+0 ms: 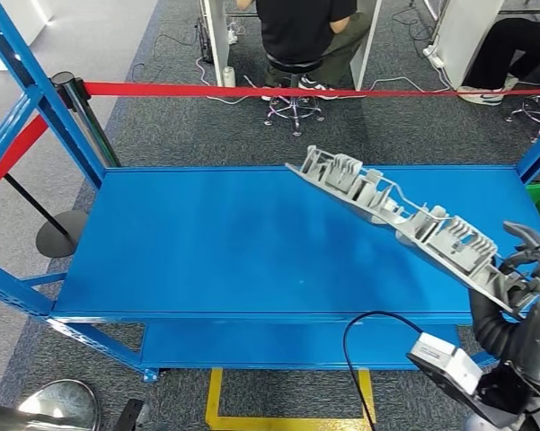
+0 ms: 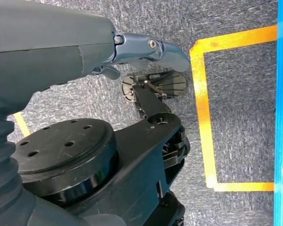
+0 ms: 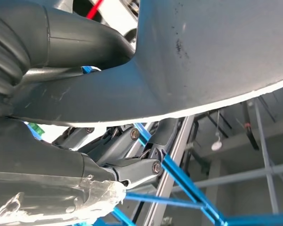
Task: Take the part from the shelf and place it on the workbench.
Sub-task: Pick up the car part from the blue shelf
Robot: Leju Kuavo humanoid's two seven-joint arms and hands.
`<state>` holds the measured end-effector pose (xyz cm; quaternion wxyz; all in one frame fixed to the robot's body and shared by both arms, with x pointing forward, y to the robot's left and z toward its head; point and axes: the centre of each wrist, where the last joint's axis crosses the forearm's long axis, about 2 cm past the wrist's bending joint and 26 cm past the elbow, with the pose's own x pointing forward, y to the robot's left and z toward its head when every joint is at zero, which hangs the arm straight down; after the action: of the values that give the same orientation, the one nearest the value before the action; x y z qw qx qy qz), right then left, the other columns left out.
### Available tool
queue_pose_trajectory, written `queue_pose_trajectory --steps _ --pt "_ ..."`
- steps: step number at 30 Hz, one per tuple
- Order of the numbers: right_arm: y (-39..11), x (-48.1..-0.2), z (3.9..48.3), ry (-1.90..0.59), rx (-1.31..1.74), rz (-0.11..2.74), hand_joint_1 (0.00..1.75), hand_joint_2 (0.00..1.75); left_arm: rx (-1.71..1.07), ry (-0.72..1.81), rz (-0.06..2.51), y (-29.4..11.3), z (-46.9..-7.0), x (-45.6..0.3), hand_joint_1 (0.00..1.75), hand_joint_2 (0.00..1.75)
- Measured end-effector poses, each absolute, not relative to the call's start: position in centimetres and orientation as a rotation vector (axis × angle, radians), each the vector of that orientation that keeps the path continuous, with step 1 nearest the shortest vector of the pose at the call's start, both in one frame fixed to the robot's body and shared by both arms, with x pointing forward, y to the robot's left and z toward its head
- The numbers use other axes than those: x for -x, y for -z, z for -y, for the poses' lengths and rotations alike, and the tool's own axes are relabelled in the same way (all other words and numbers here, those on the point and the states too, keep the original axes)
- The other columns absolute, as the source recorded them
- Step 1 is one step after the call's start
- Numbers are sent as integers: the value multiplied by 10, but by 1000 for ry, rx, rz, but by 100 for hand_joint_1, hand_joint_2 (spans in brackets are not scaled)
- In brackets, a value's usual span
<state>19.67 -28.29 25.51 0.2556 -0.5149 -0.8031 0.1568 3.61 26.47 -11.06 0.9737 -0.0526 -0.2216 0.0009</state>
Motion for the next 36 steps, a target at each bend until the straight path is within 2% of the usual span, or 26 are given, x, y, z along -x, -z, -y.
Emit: queue_pose_trajectory --steps 13,36 --pt "-261 -189 290 -298 1235 2303 175 175 120 -21 465 110 -265 -37 0 175" --pt "-263 -182 300 -190 1237 2288 175 175 116 -26 442 110 -265 -38 0 175"
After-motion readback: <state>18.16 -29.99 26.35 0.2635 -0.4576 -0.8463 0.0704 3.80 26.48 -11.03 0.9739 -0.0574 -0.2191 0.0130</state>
